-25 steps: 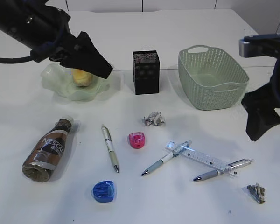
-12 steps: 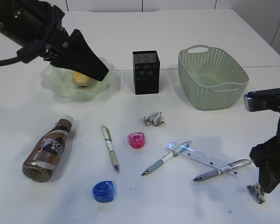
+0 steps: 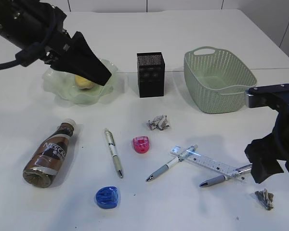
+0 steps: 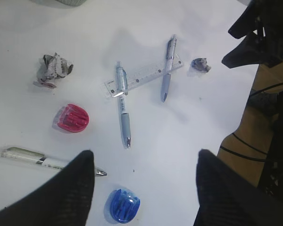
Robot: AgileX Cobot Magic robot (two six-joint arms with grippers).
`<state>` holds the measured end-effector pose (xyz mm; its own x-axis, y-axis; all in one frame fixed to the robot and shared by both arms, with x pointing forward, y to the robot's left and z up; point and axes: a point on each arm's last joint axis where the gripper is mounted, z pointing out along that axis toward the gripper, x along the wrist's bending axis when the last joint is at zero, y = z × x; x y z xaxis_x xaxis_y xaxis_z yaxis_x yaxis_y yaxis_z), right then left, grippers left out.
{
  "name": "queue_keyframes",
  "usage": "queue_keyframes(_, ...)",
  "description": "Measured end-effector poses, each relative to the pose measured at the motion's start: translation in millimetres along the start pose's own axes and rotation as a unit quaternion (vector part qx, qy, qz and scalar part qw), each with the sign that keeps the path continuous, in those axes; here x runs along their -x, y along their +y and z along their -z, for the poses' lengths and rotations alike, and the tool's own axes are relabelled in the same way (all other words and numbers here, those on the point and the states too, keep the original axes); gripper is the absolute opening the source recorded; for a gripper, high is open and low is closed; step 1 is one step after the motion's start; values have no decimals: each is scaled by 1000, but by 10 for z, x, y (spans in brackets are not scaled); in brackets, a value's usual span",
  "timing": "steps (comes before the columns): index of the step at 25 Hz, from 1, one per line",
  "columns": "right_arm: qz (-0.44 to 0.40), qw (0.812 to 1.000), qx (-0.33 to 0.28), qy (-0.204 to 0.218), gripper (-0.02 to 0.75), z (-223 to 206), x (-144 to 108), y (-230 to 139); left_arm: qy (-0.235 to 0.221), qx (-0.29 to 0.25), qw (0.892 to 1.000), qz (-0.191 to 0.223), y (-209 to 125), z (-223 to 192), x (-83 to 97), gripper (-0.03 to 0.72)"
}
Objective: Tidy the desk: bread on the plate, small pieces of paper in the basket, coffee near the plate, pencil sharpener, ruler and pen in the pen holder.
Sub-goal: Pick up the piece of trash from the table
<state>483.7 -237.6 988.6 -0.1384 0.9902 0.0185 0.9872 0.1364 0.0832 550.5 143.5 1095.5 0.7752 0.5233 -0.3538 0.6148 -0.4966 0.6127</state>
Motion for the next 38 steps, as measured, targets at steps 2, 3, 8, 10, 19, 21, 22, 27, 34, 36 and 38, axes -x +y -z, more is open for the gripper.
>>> queue_keyframes(2,0,1000,1,0,566,-89,-4,55,0,0,1000,0,-1,0,1,475)
queue_keyframes(3,0,1000,0,-1,566,-110,-5,63,0,0,1000,0,-1,0,1,475)
queue_keyframes(8,6,1000,-28,-12,566,-303,8,112,0,-1,1000,0,-2,0,0,475)
queue_keyframes(10,9,999,-33,-15,566,-338,12,120,0,-1,1000,0,-2,0,0,475)
queue_keyframes(19,12,1000,-17,-15,529,-525,28,19,0,-1,1000,0,-2,0,0,474)
queue_keyframes(21,12,1000,-8,-14,521,-553,29,10,0,-1,1000,0,-2,0,0,474)
queue_keyframes(22,13,1000,-4,-14,520,-557,29,15,0,-1,1000,0,-2,0,0,474)
queue_keyframes(27,19,1000,12,-18,519,-569,38,32,0,-1,1000,0,-2,0,0,474)
queue_keyframes(34,19,999,4,-34,519,-652,70,-14,0,-1,1000,0,-2,0,0,473)
queue_keyframes(36,20,999,2,-35,519,-670,73,-21,0,-1,1000,0,-2,0,0,473)
queue_keyframes(38,20,999,7,-35,519,-671,72,-10,0,-1,1000,0,-2,0,0,473)
